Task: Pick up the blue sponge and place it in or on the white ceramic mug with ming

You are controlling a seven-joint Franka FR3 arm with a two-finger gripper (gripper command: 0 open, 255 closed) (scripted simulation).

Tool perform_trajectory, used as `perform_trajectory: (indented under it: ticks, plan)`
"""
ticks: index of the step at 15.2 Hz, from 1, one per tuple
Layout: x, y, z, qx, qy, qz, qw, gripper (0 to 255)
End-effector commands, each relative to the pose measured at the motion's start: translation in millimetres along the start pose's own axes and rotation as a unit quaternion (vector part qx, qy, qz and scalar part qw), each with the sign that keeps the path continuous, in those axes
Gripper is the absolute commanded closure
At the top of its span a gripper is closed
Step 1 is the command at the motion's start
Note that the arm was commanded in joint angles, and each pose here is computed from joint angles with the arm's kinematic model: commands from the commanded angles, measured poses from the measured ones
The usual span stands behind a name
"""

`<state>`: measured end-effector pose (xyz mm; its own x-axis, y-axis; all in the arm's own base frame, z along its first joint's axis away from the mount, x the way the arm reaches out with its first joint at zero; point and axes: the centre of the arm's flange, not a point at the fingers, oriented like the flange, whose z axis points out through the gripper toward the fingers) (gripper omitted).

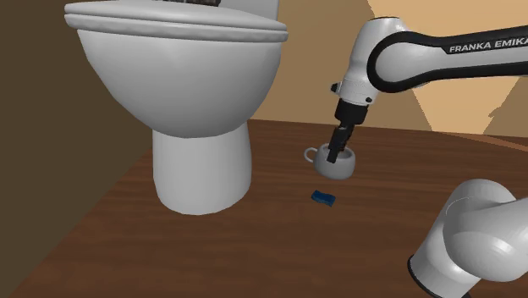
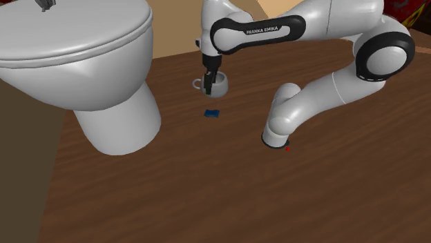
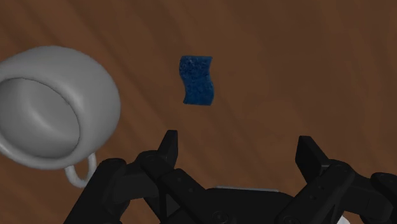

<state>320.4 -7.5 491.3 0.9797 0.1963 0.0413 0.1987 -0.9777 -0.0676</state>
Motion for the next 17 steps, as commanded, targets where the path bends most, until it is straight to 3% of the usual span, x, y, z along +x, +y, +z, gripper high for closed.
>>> perform_trajectory:
  ticks: [1,10,17]
  plan:
    - [-1,8,25,-0.001,0.002,-0.007,1.0000,0]
    - [6,39,139,-0.007,0.008,-0.036,0.9993,0]
    - [7,41,176,-0.007,0.008,-0.038,0.9992,0]
